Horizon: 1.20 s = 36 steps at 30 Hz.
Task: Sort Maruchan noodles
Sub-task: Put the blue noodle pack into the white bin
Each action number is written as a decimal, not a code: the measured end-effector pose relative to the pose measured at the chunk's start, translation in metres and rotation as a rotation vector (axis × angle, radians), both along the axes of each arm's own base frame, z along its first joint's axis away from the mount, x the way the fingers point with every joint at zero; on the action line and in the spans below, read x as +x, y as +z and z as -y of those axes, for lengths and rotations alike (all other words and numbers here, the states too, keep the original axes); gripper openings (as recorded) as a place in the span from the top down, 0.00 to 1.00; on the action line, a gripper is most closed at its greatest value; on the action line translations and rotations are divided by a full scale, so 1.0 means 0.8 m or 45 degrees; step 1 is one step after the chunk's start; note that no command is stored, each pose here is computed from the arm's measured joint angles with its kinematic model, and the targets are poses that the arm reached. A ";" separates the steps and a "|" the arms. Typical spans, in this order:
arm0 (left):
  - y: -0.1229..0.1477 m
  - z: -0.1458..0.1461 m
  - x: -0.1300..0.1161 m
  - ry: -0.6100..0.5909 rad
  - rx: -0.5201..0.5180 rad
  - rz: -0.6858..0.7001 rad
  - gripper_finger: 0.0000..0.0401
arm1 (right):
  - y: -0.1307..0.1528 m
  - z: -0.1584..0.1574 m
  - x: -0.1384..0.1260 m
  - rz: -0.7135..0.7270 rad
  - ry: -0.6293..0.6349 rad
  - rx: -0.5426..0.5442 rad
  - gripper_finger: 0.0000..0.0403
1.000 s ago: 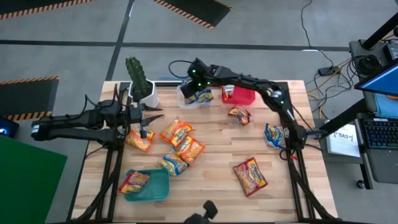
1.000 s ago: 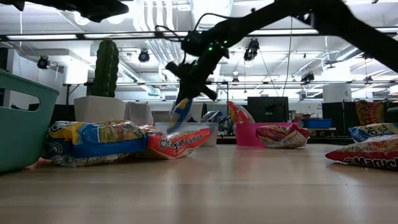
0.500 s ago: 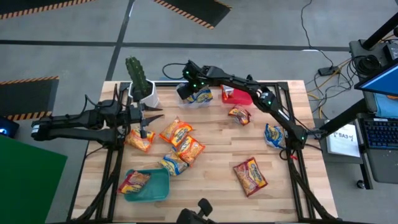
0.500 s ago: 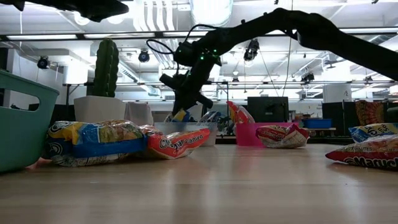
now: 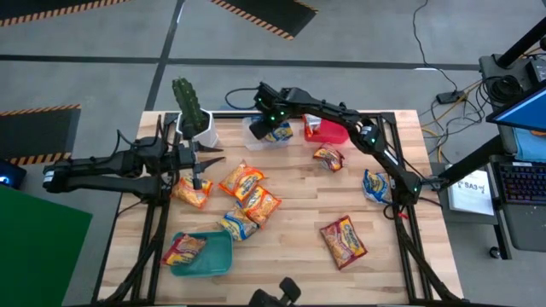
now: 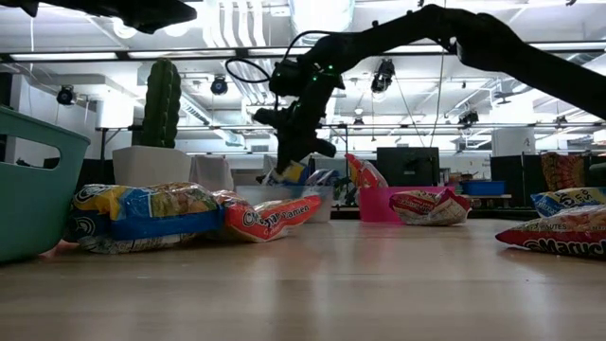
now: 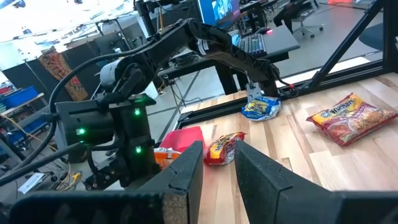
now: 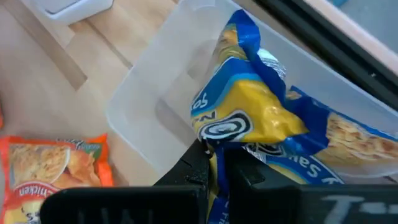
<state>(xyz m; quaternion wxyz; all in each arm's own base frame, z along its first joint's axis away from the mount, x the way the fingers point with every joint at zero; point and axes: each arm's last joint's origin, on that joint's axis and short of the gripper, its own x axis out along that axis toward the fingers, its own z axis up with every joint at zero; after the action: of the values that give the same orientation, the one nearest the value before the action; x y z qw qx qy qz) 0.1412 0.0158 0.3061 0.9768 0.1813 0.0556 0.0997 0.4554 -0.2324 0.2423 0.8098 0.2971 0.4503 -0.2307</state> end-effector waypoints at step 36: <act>-0.005 -0.001 0.015 -0.002 0.022 -0.032 0.81 | 0.005 -0.030 0.053 0.320 0.083 -0.187 0.73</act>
<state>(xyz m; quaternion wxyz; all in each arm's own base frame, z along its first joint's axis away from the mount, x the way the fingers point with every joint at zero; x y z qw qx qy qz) 0.1536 0.0169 0.3021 0.9744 0.1911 0.0670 0.0971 0.4975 -0.2081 0.2464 0.8863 0.2489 0.3369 -0.1974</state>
